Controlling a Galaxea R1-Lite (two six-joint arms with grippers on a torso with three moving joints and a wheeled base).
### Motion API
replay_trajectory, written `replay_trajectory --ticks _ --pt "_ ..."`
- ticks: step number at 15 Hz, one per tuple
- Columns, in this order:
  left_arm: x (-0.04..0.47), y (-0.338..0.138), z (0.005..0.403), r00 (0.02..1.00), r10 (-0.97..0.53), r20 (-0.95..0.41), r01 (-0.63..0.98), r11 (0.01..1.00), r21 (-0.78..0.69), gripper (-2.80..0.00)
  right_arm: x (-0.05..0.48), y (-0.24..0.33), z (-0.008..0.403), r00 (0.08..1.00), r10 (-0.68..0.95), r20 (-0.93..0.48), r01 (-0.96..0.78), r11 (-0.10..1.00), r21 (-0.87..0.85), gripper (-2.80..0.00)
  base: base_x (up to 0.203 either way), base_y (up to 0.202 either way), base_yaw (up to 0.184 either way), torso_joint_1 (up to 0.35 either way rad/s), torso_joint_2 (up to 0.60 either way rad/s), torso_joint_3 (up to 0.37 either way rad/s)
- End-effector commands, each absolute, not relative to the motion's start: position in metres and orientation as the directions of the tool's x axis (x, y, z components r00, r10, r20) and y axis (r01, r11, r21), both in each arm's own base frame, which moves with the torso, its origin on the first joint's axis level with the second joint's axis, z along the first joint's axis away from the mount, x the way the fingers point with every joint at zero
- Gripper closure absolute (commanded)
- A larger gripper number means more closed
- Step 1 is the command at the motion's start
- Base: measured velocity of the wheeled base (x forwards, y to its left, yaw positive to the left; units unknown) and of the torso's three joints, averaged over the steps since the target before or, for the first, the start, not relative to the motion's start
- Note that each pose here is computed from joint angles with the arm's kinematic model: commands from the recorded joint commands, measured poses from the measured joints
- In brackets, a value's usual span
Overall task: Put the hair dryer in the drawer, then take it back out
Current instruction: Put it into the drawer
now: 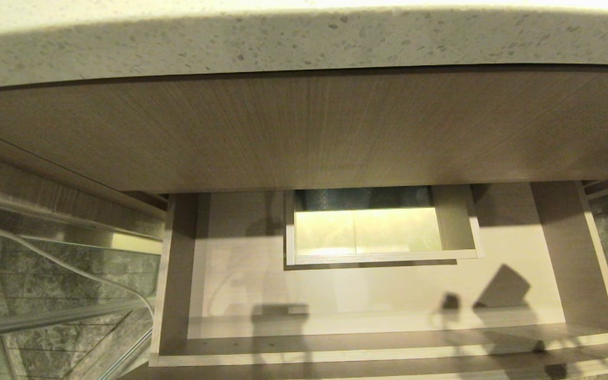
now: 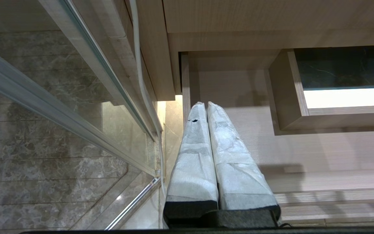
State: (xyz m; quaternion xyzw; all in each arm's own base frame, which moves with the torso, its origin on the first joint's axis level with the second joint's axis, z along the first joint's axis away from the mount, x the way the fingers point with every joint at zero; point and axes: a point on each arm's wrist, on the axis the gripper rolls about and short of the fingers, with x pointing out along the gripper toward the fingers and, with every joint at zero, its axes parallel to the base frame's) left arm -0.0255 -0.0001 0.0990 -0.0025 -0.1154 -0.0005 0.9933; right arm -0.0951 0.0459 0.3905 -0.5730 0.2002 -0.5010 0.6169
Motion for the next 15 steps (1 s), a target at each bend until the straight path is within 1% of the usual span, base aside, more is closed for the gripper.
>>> replay_trajectory --ticks 1,5,10,12,15 --pt "-0.022 0.000 0.088 0.981 0.000 0.192 0.001 1.000 -0.006 0.00 -0.072 0.032 0.388 0.448 -0.869 0.210 0.276 -0.089 -0.957 0.00 0.000 0.000 0.000 0.000 0.00 0.000" --pt "-0.022 0.000 0.088 0.981 0.000 0.192 0.001 1.000 -0.006 0.00 -0.047 0.016 0.377 0.490 -0.871 0.031 0.110 0.027 -0.994 0.00 0.000 0.000 0.000 0.000 0.00 0.000" --pt "-0.022 0.000 0.088 0.981 0.000 0.192 0.001 1.000 -0.006 0.00 -0.019 0.000 0.369 0.507 -0.852 -0.128 -0.052 0.117 -0.992 0.00 0.000 0.000 0.000 0.000 0.00 0.000" --pt "-0.022 0.000 0.088 0.981 0.000 0.192 0.001 1.000 -0.006 0.00 -0.006 -0.007 0.364 0.549 -0.807 -0.219 -0.134 0.174 -0.976 0.00 0.000 0.000 0.000 0.000 0.00 0.000" --pt "-0.022 0.000 0.088 0.981 0.000 0.192 0.001 1.000 -0.006 0.00 0.013 -0.016 0.355 0.575 -0.727 -0.376 -0.265 0.269 -0.926 0.00 0.000 0.000 0.000 0.000 0.00 0.000"
